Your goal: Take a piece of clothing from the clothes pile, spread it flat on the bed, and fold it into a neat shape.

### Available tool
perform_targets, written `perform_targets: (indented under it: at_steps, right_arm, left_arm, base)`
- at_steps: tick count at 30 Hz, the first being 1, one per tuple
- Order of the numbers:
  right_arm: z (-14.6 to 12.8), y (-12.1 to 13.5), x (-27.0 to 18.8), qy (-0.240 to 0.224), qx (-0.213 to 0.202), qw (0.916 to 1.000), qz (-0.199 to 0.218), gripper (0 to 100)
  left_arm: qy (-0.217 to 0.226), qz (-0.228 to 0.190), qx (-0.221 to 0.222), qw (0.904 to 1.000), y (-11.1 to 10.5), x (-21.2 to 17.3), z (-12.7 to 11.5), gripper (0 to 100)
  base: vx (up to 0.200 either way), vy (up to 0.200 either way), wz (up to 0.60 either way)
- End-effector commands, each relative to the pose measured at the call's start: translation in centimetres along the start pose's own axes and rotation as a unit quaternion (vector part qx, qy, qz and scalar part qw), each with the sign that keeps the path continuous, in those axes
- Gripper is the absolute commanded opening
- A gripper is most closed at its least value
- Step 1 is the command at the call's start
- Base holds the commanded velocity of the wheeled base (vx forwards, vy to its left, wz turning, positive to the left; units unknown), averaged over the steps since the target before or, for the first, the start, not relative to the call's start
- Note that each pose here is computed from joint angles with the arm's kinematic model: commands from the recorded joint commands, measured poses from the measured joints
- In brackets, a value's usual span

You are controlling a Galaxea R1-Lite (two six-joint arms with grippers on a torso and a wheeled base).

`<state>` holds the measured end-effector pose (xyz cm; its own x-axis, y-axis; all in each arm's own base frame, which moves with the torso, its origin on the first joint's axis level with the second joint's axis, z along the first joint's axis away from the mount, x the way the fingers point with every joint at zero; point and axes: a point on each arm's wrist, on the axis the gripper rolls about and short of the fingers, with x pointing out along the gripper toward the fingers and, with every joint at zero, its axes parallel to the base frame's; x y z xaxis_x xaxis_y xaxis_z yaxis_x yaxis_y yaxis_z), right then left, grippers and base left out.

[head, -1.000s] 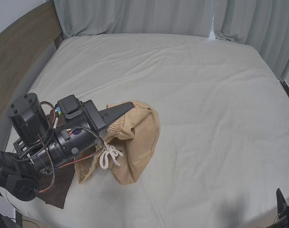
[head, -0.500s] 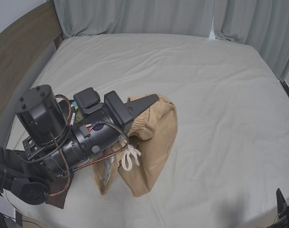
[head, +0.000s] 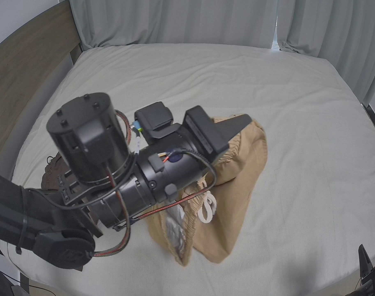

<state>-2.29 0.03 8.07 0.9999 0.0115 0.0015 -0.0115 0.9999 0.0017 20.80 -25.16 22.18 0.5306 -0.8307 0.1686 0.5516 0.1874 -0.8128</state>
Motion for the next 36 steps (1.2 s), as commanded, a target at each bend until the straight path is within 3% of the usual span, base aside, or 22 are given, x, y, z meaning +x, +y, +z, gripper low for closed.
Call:
perform_targets:
  at_steps: [1,10,20,24,27,31,36]
  right_arm:
    - [-0.5,0.0,0.0,0.001,0.0,1.0,0.0,100]
    - [-0.5,0.0,0.0,0.001,0.0,1.0,0.0,100]
    - [-0.5,0.0,0.0,0.001,0.0,1.0,0.0,100]
    - [-0.5,0.0,0.0,0.001,0.001,1.0,0.0,100]
    - [-0.5,0.0,0.0,0.001,0.001,1.0,0.0,100]
    - [-0.5,0.0,0.0,0.001,0.001,1.0,0.0,100]
    - [-0.5,0.0,0.0,0.001,0.001,1.0,0.0,100]
  left_arm:
    - [0.012,-0.004,-0.003,0.9999,0.5,2.1,-1.2,0]
    - [0.034,-0.032,-0.009,0.9989,-1.3,4.7,-2.5,0]
    - [0.041,-0.086,-0.049,0.9943,-5.3,5.8,-3.1,0]
    - [0.042,-0.094,-0.058,0.993,-5.9,5.9,-3.2,0]
    - [0.029,-0.124,-0.081,0.9885,-7.7,6.2,-2.3,0]
    - [0.02,-0.125,-0.098,0.9871,-7.8,6.0,-1.7,0]
    - [-0.002,-0.091,-0.094,0.9914,-6.5,4.5,-0.2,0]
  base:
    - [0.0,0.0,0.0]
    - [0.0,0.0,0.0]
    - [0.0,0.0,0.0]
    - [0.0,0.0,0.0]
    - [0.0,0.0,0.0]
    - [0.0,0.0,0.0]
    - [0.0,0.0,0.0]
